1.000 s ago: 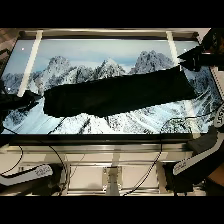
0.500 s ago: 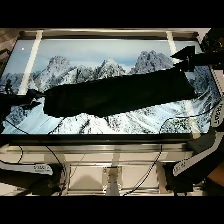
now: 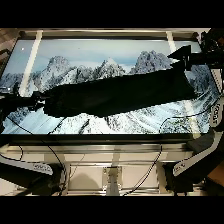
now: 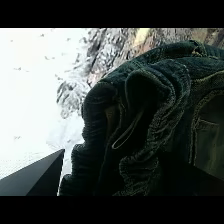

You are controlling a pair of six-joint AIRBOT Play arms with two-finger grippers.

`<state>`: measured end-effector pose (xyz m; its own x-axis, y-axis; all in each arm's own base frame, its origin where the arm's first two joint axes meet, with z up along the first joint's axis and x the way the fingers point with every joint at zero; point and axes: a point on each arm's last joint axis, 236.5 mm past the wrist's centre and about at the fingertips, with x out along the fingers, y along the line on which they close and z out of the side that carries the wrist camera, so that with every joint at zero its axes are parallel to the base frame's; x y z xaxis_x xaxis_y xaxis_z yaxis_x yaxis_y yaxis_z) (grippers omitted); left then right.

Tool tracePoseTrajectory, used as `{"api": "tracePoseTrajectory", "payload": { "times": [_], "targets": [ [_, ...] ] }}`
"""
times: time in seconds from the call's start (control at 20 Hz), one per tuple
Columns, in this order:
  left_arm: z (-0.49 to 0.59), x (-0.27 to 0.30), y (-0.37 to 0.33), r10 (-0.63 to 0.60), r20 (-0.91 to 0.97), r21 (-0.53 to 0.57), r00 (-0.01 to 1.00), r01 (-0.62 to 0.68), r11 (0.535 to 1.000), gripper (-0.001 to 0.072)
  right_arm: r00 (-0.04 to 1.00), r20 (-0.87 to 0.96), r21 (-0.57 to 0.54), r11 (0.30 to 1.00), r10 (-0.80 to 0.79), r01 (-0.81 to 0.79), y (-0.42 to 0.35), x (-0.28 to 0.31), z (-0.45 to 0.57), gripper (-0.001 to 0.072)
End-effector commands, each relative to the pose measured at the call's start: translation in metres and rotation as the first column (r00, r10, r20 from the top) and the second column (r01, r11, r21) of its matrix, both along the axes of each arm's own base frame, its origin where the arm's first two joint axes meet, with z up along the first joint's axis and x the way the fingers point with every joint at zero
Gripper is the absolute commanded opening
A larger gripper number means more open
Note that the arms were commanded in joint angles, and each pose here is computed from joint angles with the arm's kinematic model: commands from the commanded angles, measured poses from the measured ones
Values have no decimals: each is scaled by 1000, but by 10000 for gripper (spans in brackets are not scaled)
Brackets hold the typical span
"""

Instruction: Fold the clothes and pants, and hang the long-sleeved shirts on hangers.

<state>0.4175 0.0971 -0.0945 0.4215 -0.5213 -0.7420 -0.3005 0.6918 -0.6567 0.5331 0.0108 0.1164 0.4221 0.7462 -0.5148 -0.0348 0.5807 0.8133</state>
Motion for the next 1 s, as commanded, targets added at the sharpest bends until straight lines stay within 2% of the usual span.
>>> {"api": "tracePoseTrajectory", "payload": {
  "times": [0.0,0.15,0.2,0.3,0.4,0.45,0.5,0.6,0.65,0.7,0.75,0.8,0.85,0.95],
  "targets": [
    [-6,-12,-9,-61,-27,-24,998,60,998,696,1000,2,0,1000,7,-7,4,0,0,624],
    [-10,-24,-22,-107,-67,-86,992,101,991,692,1000,2,0,1000,13,-13,7,0,0,624],
    [-12,-26,-24,-112,-74,-97,991,105,990,665,1000,1,0,1000,16,-16,9,0,0,624],
    [-12,-26,-25,-113,-74,-105,991,105,989,498,999,-2,0,999,36,-36,18,-2,0,623],
    [-10,-25,-26,-111,-69,-114,991,103,988,360,998,-3,0,998,63,-63,31,-3,0,622],
    [-10,-26,-27,-114,-71,-117,991,105,987,236,997,-3,0,997,83,-83,42,-4,0,621],
    [-10,-26,-27,-115,-71,-118,991,106,987,156,994,-3,0,994,106,-106,54,-5,0,619],
    [-9,-26,-28,-117,-71,-121,991,108,987,23,987,-3,-1,987,162,-162,84,-10,-1,610],
    [-8,-25,-30,-115,-68,-127,991,105,986,26,981,-5,-6,981,195,-195,101,-13,-2,595],
    [-5,-22,-31,-105,-57,-141,993,96,985,24,973,-10,-20,972,232,-232,120,-18,-5,531],
    [1,-15,-34,-86,-31,-165,996,80,983,23,963,-17,-41,962,268,-269,137,-23,-9,435],
    [7,-9,-36,-86,8,-173,996,86,981,21,952,-23,-73,949,305,-306,157,-29,-15,252],
    [14,-5,-37,-103,51,-162,993,110,981,20,941,-27,-106,935,336,-337,176,-33,-21,6],
    [25,-4,-38,-143,90,-106,986,152,983,19,928,-2,-181,912,374,-368,217,-36,-31,15]
  ]
}}
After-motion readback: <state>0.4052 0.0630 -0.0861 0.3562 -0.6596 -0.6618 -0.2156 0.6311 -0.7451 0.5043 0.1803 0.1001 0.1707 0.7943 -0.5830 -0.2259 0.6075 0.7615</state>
